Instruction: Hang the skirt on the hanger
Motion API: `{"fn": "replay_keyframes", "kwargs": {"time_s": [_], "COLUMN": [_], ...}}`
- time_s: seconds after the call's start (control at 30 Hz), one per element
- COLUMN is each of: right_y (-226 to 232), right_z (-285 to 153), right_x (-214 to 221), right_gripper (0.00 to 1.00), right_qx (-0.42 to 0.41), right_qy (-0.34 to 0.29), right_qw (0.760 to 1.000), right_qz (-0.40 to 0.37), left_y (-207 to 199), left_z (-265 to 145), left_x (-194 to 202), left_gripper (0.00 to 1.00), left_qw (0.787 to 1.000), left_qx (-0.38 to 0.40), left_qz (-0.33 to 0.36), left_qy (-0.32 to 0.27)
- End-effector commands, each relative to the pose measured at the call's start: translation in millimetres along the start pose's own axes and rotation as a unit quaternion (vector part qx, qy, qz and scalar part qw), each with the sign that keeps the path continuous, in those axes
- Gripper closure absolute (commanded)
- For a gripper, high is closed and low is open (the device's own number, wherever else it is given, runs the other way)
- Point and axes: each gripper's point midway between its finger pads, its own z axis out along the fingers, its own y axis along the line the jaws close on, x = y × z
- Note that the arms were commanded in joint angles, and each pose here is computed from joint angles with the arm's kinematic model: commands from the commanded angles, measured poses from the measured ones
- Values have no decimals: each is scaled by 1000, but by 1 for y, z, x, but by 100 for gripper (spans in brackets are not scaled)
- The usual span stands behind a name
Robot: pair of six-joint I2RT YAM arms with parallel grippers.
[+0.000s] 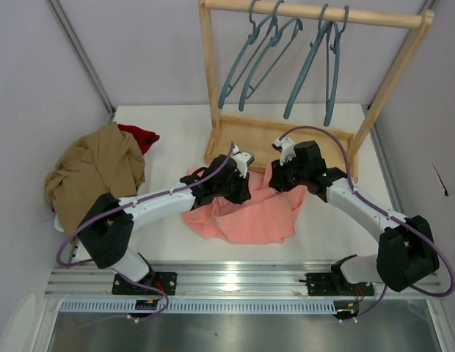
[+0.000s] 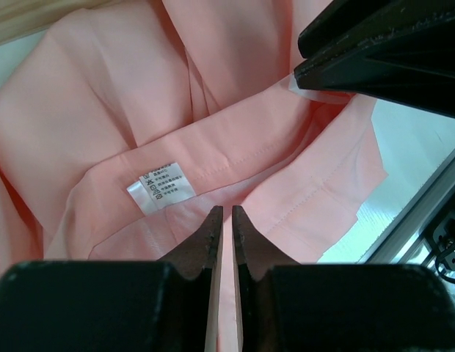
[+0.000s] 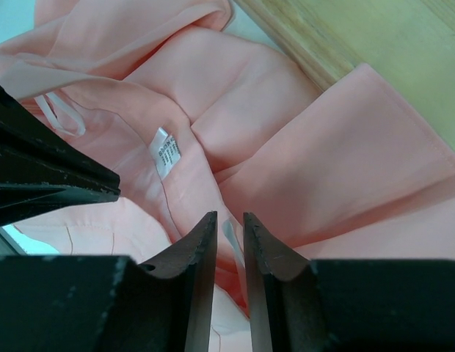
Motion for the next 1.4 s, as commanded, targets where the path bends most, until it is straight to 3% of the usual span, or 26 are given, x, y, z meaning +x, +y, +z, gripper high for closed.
{"fn": "replay_keyframes", "kwargs": {"time_s": [0.0,0.17,0.4,0.63,0.73,0.8,0.87,0.93,0.97,1.03,1.07,1.1,1.13,1.2,1.37], "right_y": [-3,-2,12,13,7,-1,-4,-17,-24,-29,-32,-33,-33,-39,-44], "right_z": [2,-8,-38,-64,-69,-76,-85,-93,-98,-104,-106,-107,-109,-112,-115], "right_x": [-1,-7,-2,0,2,4,1,3,3,5,7,7,7,12,21], "right_gripper": [73,67,44,31,30,26,24,18,15,11,10,10,9,8,5], "right_qx": [8,15,26,58,81,105,118,154,170,184,188,190,191,207,218], "right_qy": [4,-14,-70,-125,-140,-157,-178,-191,-197,-198,-196,-195,-196,-192,-181], "right_qw": [1000,1000,996,985,975,965,953,938,929,916,914,912,911,907,907], "right_qz": [-10,4,55,107,151,185,214,245,263,297,303,306,309,312,312], "left_y": [-5,-11,-30,-70,-105,-121,-144,-155,-165,-174,-194,-190,-194,-207,-210], "left_z": [-14,-37,-105,-179,-214,-215,-245,-237,-252,-235,-290,-240,-232,-251,-221], "left_x": [-18,-42,-98,-152,-180,-188,-220,-239,-258,-280,-317,-314,-320,-343,-364], "left_gripper": [86,80,61,45,36,29,24,21,21,21,21,21,22,23,25], "left_qw": [999,998,986,964,944,939,921,926,920,927,900,923,924,908,892], "left_qx": [14,16,19,65,115,115,116,104,111,106,129,115,118,136,148], "left_qz": [-4,10,66,91,110,129,156,155,143,135,127,122,117,99,66], "left_qy": [-28,-57,-151,-241,-290,-297,-336,-329,-348,-333,-396,-347,-344,-383,-422]}}
